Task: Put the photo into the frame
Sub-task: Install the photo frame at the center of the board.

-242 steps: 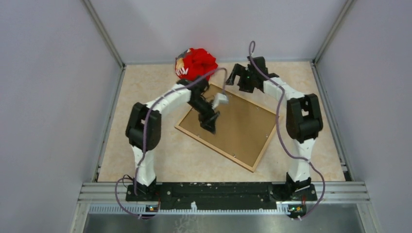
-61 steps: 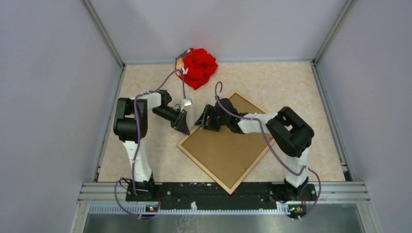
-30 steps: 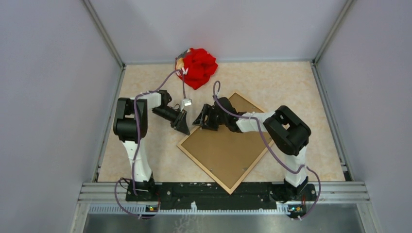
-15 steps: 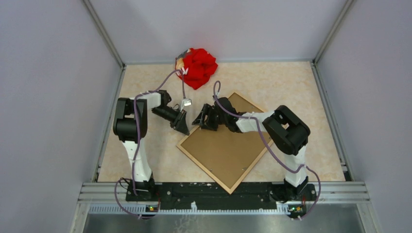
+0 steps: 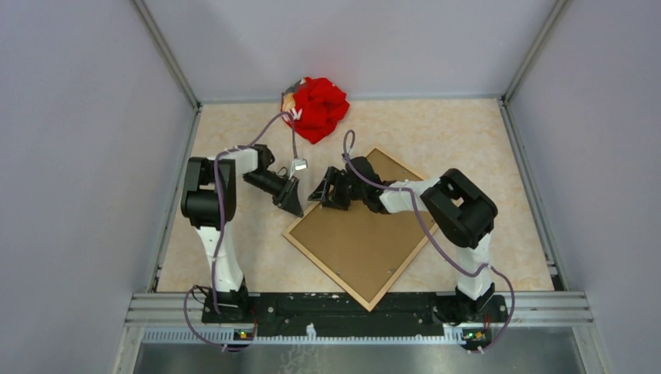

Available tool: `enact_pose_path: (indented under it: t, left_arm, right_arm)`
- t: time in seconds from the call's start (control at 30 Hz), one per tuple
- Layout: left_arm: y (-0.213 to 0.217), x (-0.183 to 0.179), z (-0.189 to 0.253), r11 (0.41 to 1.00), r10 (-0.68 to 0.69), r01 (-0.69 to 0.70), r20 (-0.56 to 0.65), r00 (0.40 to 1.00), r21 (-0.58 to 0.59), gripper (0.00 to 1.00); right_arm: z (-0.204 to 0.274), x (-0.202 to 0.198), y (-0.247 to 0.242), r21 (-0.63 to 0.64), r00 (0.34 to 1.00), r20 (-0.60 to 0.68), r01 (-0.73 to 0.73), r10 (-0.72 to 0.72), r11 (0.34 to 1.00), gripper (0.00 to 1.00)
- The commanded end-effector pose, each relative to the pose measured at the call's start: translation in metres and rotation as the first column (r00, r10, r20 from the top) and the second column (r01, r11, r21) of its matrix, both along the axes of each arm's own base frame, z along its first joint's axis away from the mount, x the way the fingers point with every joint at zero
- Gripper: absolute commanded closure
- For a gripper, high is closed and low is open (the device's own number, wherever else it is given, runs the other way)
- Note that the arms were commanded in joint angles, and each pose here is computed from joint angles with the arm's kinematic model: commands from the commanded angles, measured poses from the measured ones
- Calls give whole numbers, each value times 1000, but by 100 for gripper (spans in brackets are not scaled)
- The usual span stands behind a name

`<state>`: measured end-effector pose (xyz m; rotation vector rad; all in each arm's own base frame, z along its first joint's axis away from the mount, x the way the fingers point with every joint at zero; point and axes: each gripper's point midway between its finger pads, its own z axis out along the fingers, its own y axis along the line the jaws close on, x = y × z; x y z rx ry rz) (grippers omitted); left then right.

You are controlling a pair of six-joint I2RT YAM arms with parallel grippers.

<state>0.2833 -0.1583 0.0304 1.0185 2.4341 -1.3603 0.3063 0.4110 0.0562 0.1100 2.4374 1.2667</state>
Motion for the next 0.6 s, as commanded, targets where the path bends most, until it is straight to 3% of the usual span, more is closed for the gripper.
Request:
enact_pose_path:
  t: [0.0, 0.57]
  left_arm:
    - [-5, 2, 0, 999, -42, 42, 74, 996, -6, 77]
    - [-6, 1, 1, 999, -43, 44, 72, 996, -11, 77]
  right_arm:
    - [3, 1, -6, 1, 1000, 24, 0, 0, 1000, 36]
    - [3, 8, -23, -70, 998, 54, 49, -45, 996, 35]
